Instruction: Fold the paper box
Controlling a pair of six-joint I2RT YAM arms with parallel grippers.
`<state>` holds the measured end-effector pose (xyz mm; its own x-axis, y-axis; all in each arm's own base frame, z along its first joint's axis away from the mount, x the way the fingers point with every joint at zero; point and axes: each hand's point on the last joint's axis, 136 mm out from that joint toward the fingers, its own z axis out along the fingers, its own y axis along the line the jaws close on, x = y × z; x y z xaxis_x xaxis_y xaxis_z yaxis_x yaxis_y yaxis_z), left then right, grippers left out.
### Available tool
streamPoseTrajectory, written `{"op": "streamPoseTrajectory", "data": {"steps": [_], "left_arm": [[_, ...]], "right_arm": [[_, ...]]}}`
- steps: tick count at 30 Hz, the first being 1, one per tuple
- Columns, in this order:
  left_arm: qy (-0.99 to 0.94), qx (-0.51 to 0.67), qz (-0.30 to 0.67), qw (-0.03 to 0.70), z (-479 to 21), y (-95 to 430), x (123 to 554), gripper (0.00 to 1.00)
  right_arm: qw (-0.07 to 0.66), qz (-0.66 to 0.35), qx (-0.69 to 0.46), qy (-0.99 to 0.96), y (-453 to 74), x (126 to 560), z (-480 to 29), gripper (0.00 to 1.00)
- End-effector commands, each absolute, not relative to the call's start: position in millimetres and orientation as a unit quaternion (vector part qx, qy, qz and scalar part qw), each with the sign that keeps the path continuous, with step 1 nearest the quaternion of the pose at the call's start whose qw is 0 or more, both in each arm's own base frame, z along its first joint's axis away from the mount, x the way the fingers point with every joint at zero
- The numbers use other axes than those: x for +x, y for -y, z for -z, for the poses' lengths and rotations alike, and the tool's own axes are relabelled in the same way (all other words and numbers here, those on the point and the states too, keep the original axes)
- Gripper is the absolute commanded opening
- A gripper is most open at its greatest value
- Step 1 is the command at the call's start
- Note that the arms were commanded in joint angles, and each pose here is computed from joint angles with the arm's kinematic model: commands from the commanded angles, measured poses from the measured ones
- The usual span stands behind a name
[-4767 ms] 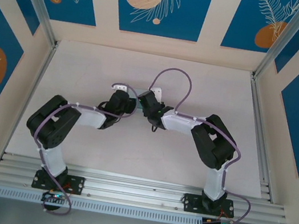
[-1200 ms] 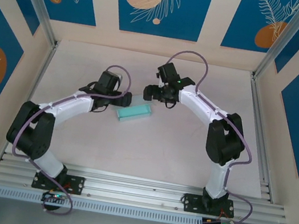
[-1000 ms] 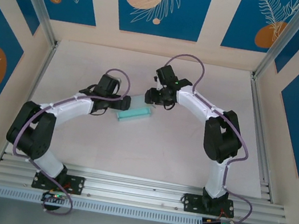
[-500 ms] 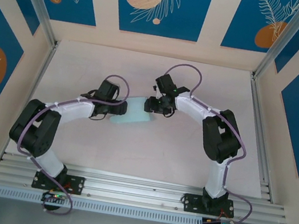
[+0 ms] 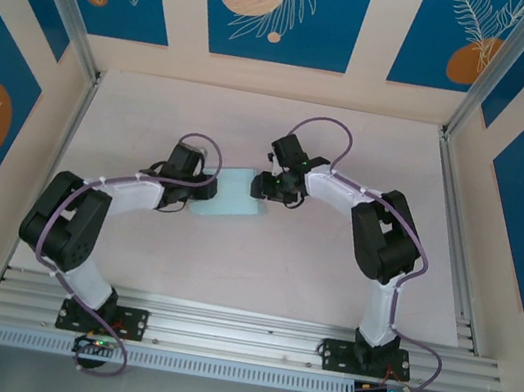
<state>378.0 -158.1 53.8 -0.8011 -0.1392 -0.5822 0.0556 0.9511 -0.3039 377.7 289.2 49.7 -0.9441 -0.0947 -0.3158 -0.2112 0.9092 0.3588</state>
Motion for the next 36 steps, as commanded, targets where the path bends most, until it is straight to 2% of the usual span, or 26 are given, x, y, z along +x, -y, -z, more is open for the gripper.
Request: {"op": "streamPoseTrajectory", "data": {"steps": [1, 4, 8, 12, 14, 18, 21, 23, 25, 27, 30, 36], "left_arm": [[-0.971, -0.041, 0.095, 0.217, 3, 126, 337, 0.42], [-0.97, -0.035, 0.1, 0.217, 1, 128, 337, 0.42], [-0.968, -0.026, 0.115, 0.22, -8, 134, 342, 0.45], [-0.96, -0.023, 0.145, 0.237, -30, 143, 352, 0.53], [-0.954, -0.026, 0.167, 0.249, -45, 147, 358, 0.59], [-0.941, -0.035, 0.191, 0.278, -75, 146, 365, 0.67], [-0.936, -0.056, 0.185, 0.293, -88, 130, 367, 0.71], [-0.934, -0.077, 0.179, 0.299, -93, 115, 367, 0.81], [-0.932, -0.099, 0.175, 0.303, -97, 101, 366, 0.91], [-0.928, -0.116, 0.176, 0.307, -100, 89, 366, 0.95], [-0.924, -0.13, 0.18, 0.311, -101, 80, 364, 1.0], [-0.922, -0.138, 0.189, 0.309, -99, 76, 365, 1.0]], "right_arm": [[0.096, -0.161, -0.074, -0.98, -276, 355, -17, 0.53], [0.121, -0.164, -0.093, -0.975, -281, 358, -33, 0.53], [0.195, -0.137, -0.153, -0.959, -290, 360, -62, 0.54], [0.279, -0.073, -0.231, -0.929, -299, 355, -89, 0.62], [0.31, -0.04, -0.268, -0.911, -305, 352, -99, 0.65], [0.356, 0.011, -0.341, -0.87, -320, 343, -109, 0.71], [0.369, 0.027, -0.392, -0.842, -334, 332, -105, 0.76], [0.375, 0.034, -0.425, -0.823, -342, 325, -102, 0.81], [0.38, 0.041, -0.455, -0.805, -350, 318, -98, 0.88], [0.386, 0.056, -0.479, -0.787, -354, 314, -94, 0.97], [0.388, 0.078, -0.505, -0.768, -359, 311, -85, 0.99], [0.384, 0.108, -0.522, -0.754, -363, 319, -69, 0.98]]}}
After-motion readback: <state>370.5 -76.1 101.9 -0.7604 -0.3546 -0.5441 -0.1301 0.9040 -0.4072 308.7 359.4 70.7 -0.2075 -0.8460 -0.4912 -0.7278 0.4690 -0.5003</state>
